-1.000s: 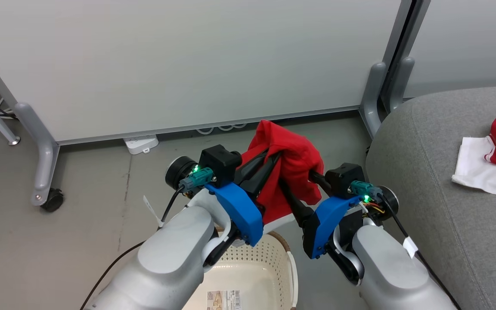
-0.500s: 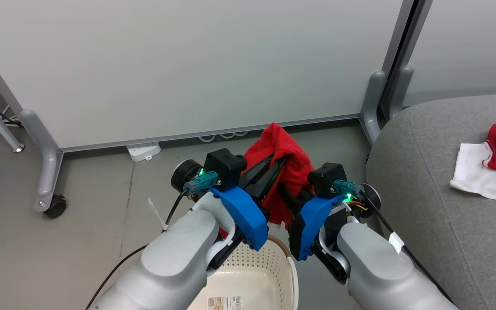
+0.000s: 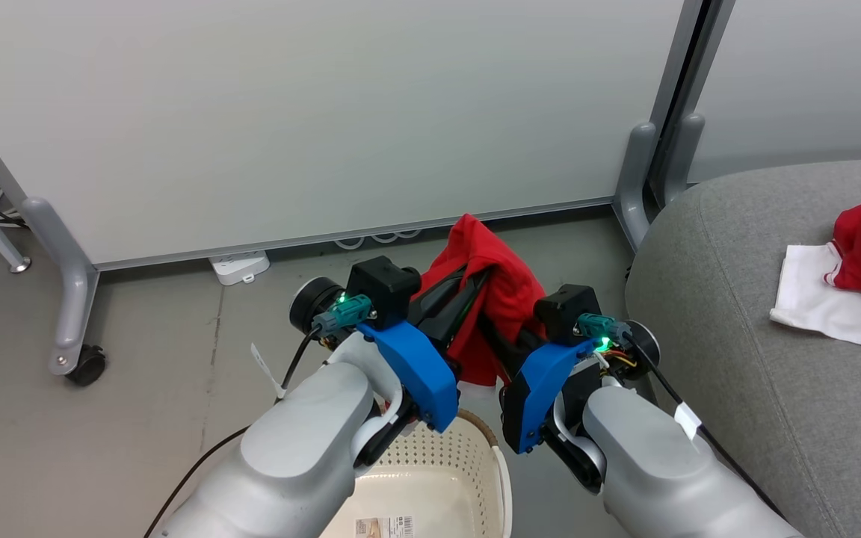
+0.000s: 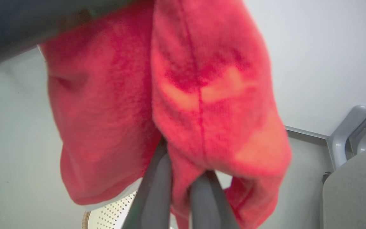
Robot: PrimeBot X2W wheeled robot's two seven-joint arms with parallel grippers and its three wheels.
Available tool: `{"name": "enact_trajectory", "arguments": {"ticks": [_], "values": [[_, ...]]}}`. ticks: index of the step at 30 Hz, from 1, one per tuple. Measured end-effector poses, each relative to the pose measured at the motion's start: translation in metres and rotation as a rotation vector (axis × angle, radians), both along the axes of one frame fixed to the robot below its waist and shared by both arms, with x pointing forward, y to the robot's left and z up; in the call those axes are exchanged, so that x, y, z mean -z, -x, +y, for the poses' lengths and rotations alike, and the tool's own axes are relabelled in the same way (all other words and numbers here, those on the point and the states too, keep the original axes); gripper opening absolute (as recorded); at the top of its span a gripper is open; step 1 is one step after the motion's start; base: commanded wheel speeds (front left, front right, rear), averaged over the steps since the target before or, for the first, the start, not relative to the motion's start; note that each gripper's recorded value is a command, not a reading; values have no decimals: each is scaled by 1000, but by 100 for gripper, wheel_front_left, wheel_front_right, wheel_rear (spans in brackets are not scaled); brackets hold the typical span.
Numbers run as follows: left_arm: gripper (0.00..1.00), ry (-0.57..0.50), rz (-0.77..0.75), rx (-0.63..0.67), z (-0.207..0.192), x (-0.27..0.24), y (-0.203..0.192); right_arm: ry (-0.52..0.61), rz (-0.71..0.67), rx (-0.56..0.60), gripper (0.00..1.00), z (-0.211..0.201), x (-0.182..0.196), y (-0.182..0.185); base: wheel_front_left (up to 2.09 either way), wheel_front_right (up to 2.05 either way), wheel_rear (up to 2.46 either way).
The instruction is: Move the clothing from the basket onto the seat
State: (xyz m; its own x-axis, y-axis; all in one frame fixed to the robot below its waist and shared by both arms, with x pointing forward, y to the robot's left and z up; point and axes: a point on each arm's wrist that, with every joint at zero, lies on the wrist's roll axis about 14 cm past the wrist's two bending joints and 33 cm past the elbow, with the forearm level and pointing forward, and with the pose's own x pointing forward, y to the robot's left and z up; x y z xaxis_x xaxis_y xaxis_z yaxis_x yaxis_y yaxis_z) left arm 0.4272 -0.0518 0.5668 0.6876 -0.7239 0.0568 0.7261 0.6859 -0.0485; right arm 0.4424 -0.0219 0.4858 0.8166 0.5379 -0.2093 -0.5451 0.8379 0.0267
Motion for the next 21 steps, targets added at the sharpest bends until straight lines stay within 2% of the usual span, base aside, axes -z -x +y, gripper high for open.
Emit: {"name": "enact_trajectory", "arguments": {"ticks": [11, 12, 13, 14, 21], "values": [[0, 1, -5, 0, 0, -2, 0, -4, 1, 3, 0, -2, 1, 1, 0, 0, 0], [24, 1, -5, -1, 0, -2, 0, -3, 0, 3, 0, -2, 1, 0, 0, 0, 0], [73, 0, -6, -1, 0, -2, 0, -3, -1, 3, 0, -2, 0, 0, 0, 0, 0], [100, -2, -8, 0, 0, -2, 0, -3, -2, 2, 0, -2, 0, 0, 0, 0, 0], [100, -2, -15, -3, 0, -3, -1, -1, 1, 5, 0, -3, 3, 0, 0, 0, 0]]}}
